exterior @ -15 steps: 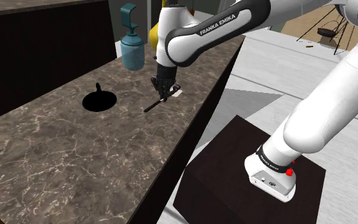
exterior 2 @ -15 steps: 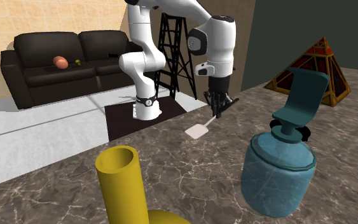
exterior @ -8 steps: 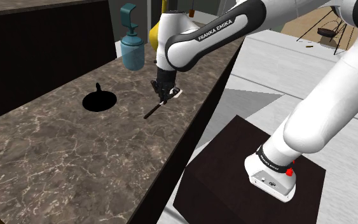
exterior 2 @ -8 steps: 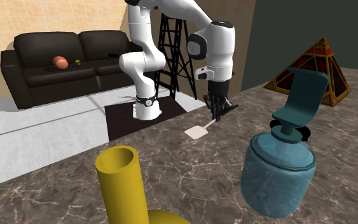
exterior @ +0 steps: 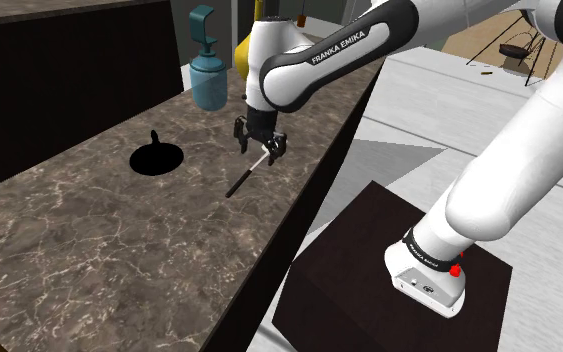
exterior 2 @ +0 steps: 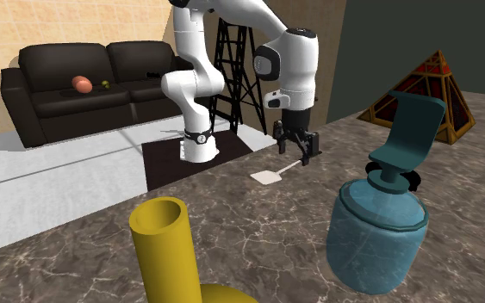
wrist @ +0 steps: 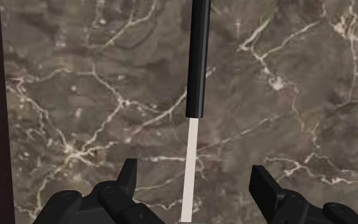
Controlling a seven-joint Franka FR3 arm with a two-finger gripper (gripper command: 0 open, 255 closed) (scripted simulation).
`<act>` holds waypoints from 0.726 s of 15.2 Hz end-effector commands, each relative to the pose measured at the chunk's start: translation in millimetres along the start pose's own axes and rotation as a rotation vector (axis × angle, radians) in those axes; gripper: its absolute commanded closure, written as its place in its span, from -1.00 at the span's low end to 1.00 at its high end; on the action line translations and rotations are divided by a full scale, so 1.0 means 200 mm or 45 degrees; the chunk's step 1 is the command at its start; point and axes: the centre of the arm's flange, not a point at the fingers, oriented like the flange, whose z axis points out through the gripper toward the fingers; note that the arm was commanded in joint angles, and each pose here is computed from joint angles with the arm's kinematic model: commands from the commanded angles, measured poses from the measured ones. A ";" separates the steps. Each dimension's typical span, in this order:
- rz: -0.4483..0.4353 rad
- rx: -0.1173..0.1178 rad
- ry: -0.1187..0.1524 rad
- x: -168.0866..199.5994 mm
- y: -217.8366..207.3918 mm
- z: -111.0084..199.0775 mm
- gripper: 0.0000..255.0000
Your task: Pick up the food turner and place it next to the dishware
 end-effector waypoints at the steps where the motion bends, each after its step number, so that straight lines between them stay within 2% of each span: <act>1: 0.000 0.000 0.000 0.00 0.00 0.00 -1.00; 5: 0.000 0.000 0.000 0.00 0.00 -0.25 -1.00; 11: 0.000 0.000 0.000 0.00 0.00 -0.25 -1.00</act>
